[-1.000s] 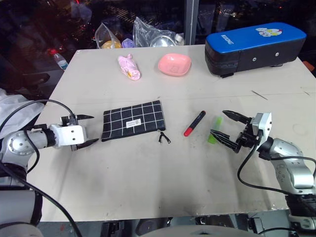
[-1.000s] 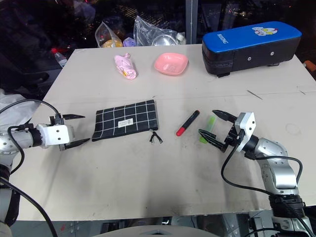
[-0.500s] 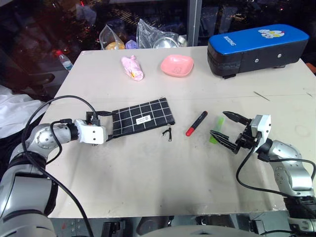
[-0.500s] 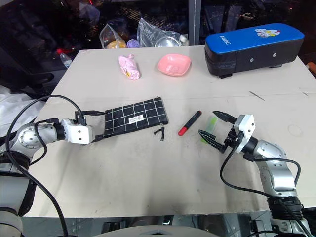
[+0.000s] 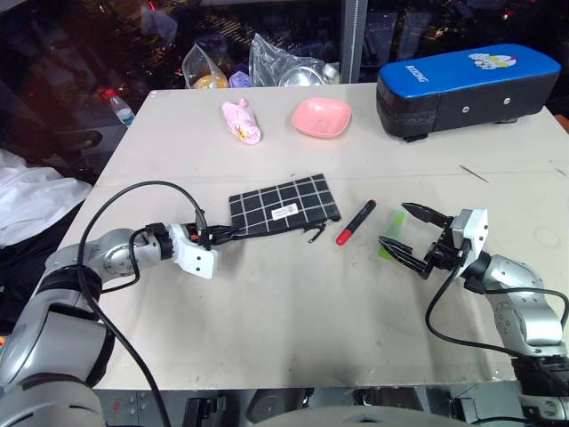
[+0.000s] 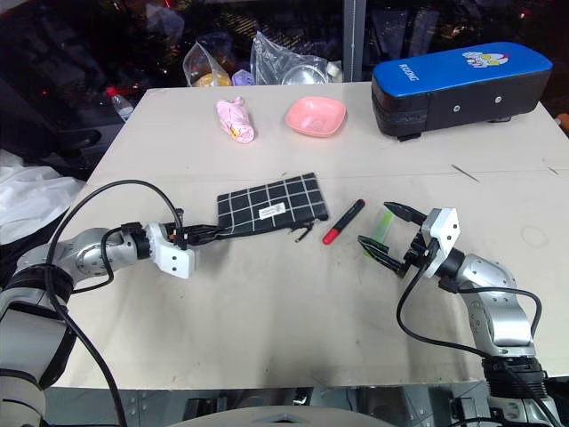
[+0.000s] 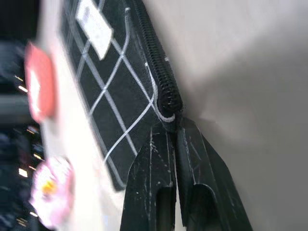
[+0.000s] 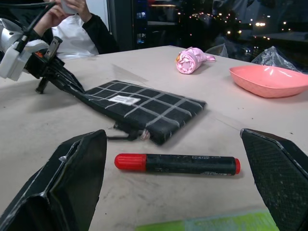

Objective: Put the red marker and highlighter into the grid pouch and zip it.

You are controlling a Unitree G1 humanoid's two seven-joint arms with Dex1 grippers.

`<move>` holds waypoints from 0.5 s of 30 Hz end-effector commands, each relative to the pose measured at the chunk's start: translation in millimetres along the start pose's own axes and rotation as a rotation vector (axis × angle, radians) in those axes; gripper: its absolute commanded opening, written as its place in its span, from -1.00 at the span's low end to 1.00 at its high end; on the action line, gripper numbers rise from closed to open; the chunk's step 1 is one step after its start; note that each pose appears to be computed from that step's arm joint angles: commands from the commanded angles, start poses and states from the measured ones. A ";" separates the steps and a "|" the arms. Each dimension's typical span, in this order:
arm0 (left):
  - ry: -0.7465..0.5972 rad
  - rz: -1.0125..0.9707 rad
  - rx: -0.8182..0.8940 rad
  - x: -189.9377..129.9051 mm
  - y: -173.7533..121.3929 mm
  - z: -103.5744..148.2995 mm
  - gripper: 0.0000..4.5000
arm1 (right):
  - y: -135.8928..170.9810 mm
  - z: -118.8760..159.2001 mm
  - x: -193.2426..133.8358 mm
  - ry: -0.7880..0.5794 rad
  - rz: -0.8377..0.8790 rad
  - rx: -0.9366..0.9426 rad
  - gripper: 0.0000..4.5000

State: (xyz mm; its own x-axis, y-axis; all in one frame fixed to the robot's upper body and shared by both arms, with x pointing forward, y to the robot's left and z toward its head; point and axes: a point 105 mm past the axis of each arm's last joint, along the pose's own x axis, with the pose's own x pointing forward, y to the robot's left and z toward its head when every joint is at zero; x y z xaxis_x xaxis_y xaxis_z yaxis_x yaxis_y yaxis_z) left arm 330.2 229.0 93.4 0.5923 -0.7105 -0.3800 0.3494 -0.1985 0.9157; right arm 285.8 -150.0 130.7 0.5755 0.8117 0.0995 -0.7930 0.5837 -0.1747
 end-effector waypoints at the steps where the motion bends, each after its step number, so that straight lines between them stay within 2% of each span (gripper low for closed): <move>1: -0.032 0.174 -0.034 7.5 22.6 6.1 -0.98 | 3.5 15.8 3.0 -0.043 0.020 -0.042 1.00; 7: 0.008 0.469 -0.336 13.8 55.7 -3.0 -0.98 | 15.9 20.8 15.7 -0.041 0.049 -0.005 1.00; 10: -0.015 0.536 -0.445 14.8 64.7 5.0 -0.98 | 21.1 16.8 30.3 0.010 0.024 0.026 1.00; 15: -0.045 0.548 -0.514 18.5 71.0 31.3 -0.98 | 26.2 17.8 55.6 0.052 -0.018 0.094 1.00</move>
State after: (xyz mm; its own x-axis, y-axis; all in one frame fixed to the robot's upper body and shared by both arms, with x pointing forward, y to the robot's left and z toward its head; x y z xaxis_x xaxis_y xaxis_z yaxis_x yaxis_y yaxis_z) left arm 344.8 178.4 136.3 0.7394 -0.6695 0.0715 0.3558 0.4786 0.8027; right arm 292.1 -97.6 136.5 0.5904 0.8063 0.0371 -0.8041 0.5915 -0.0595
